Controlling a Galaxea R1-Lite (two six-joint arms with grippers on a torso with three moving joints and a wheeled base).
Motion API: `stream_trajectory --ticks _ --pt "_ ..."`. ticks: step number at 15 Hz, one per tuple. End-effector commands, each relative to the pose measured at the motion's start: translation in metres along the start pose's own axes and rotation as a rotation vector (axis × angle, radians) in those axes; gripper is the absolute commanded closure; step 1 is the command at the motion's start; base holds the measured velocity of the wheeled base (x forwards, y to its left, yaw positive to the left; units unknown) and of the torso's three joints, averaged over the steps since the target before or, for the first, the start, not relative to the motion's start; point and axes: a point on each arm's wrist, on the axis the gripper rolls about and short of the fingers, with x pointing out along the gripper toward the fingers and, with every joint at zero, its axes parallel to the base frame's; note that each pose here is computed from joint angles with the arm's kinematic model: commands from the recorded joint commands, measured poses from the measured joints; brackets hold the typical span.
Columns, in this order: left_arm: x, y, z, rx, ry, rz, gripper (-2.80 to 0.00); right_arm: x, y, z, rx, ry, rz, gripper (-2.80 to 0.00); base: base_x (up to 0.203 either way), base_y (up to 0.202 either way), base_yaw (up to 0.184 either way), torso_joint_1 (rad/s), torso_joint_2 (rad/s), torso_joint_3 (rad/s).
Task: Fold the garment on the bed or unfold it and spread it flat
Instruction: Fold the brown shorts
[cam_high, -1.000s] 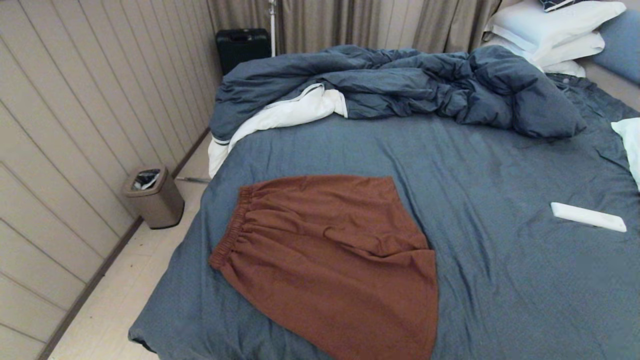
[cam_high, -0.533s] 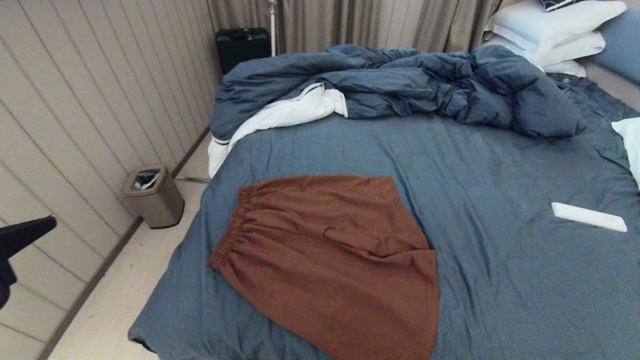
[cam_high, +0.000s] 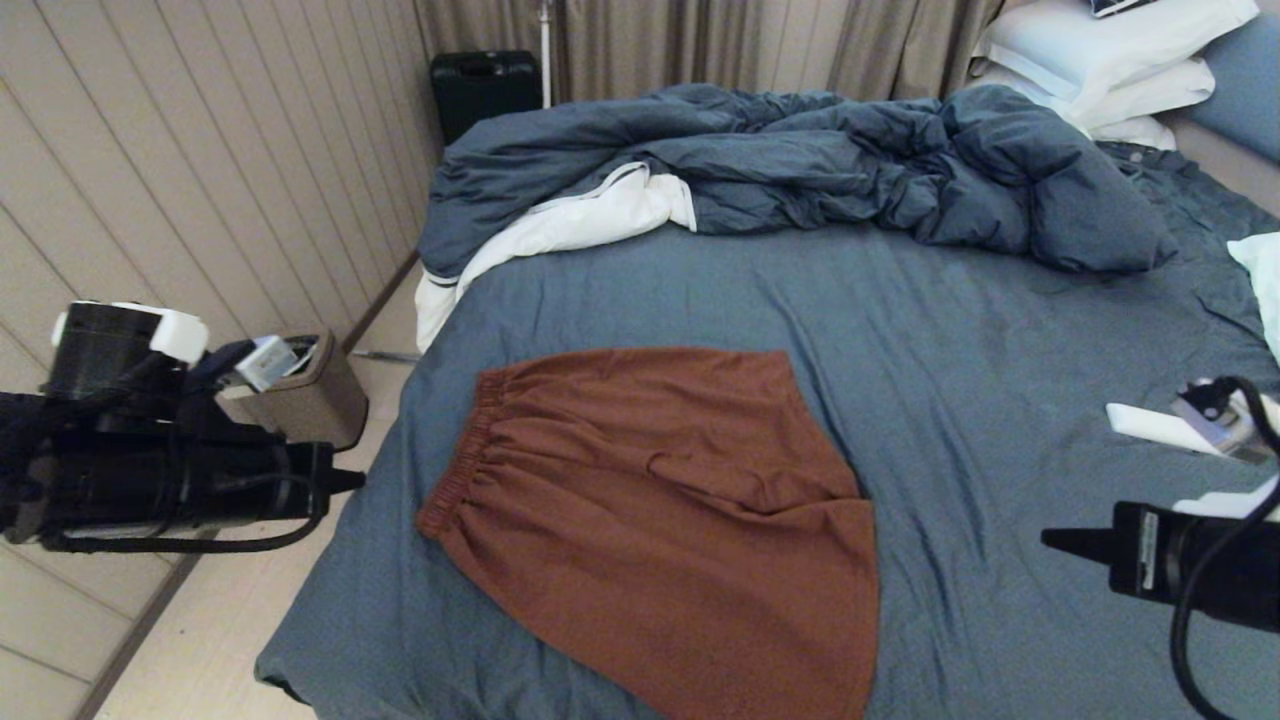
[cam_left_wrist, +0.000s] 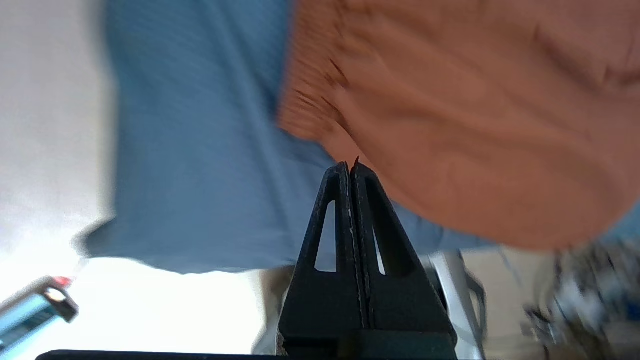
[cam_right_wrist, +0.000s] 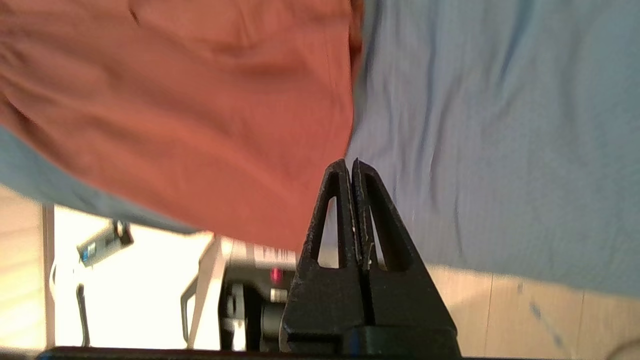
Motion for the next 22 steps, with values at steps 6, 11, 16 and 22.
stream_trajectory --ticks 6,11,16,22 --pt "0.071 0.010 -0.003 -0.035 0.177 -0.061 -2.80 0.026 -0.002 0.001 0.003 0.082 0.041 0.00 0.000 0.000 0.000 0.000 0.00 0.000" --pt "0.109 0.013 0.001 -0.014 0.219 -0.067 -2.80 0.031 -0.004 -0.001 0.003 0.100 0.074 0.00 0.000 0.000 0.000 0.000 0.00 0.000" --pt "0.134 0.009 0.001 0.018 0.243 -0.123 -2.80 0.038 -0.011 -0.003 0.015 0.088 0.069 0.00 0.000 0.000 0.000 0.000 0.00 0.000" --pt "0.142 0.032 0.010 0.005 0.157 -0.091 -2.80 0.039 -0.021 0.000 0.032 0.066 0.072 0.00 0.000 0.000 0.000 0.000 0.00 0.000"
